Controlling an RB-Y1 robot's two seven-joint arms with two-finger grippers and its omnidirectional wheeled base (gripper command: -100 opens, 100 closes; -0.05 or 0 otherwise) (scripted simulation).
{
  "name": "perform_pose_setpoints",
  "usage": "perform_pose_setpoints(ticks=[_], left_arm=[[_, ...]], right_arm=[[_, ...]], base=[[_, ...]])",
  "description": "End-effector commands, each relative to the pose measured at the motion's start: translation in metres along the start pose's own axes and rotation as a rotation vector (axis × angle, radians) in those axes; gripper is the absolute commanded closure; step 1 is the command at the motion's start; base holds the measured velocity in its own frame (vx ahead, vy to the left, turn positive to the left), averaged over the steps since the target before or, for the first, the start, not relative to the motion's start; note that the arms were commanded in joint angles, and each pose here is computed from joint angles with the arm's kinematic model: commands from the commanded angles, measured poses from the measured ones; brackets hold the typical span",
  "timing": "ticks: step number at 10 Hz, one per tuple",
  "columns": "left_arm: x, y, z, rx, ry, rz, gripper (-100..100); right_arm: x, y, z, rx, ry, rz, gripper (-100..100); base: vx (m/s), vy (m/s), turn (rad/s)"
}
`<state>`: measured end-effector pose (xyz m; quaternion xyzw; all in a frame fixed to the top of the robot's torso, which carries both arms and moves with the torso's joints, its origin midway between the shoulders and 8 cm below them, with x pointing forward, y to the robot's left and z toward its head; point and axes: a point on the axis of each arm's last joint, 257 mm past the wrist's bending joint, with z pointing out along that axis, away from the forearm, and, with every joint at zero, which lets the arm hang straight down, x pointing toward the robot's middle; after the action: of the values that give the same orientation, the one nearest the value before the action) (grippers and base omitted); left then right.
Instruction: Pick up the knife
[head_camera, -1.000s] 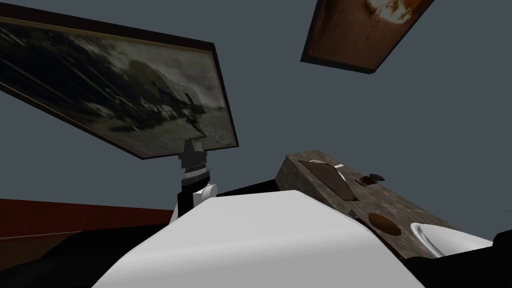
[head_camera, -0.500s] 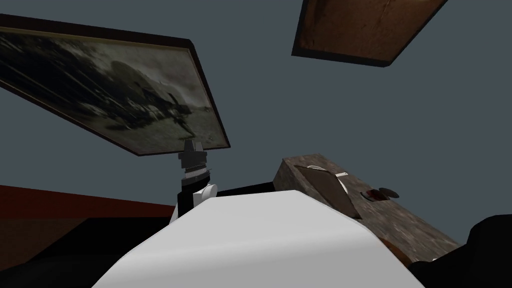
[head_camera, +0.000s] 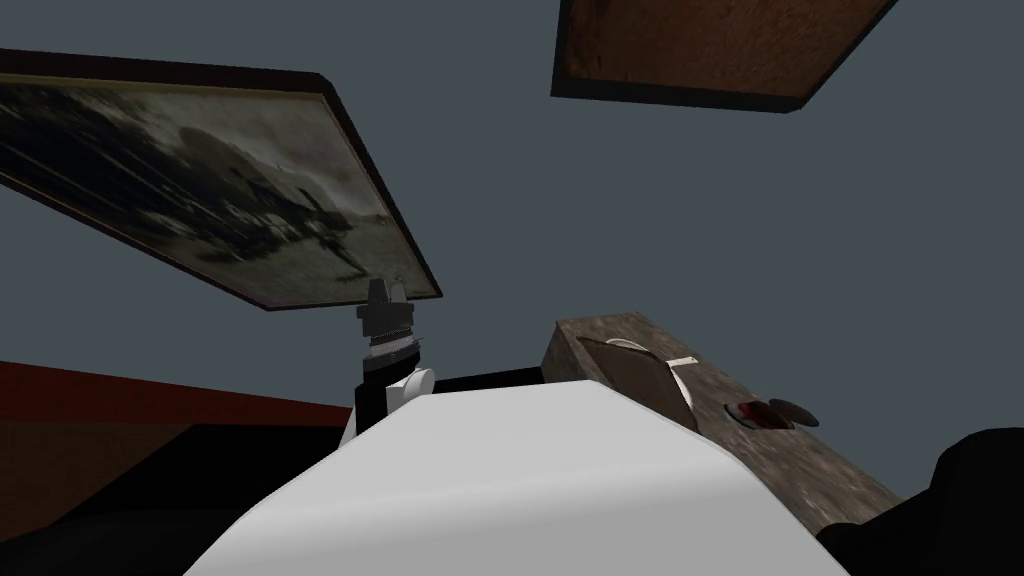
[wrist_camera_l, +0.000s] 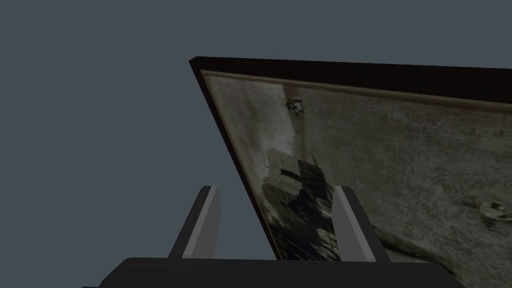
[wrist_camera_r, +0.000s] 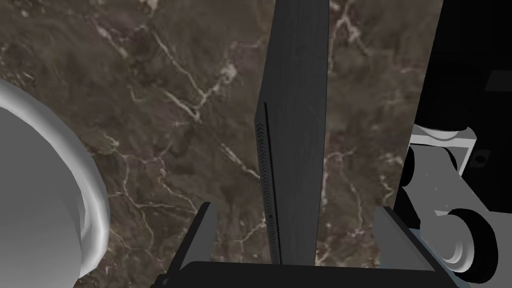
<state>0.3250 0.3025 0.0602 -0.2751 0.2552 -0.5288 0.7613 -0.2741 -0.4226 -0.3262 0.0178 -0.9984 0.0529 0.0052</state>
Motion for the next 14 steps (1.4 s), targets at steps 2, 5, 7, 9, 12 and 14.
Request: perform_pose_setpoints(ticks=[2,5,7,9,12,14], left_arm=[[0.0,0.0,0.0,0.0,0.0,0.0,0],[0.0,0.0,0.0,0.0,0.0,-0.001,0],[0.0,0.0,0.0,0.0,0.0,0.0,0],[0.0,0.0,0.0,0.0,0.0,0.0,0],[0.0,0.0,0.0,0.0,0.0,0.0,0],[0.0,0.0,0.0,0.0,0.0,0.0,0]], right_arm=[[0.009,0.004,0.002,0.002,0.008,0.063,-100],[0.026,0.015,0.005,0.003,0.022,0.187,-100],[0.034,0.021,0.007,0.003,0.028,0.25,-100],[0.042,0.028,0.009,0.003,0.034,0.312,-100],[0.057,0.042,0.013,0.002,0.046,0.437,-100],[0.064,0.05,0.015,0.001,0.051,0.499,-100]], base=[[-0.03,0.008,0.186],[-0.135,0.067,0.411],[-0.093,0.056,0.299],[-0.105,0.045,0.305],[-0.094,0.089,0.393],[-0.089,0.086,0.387]])
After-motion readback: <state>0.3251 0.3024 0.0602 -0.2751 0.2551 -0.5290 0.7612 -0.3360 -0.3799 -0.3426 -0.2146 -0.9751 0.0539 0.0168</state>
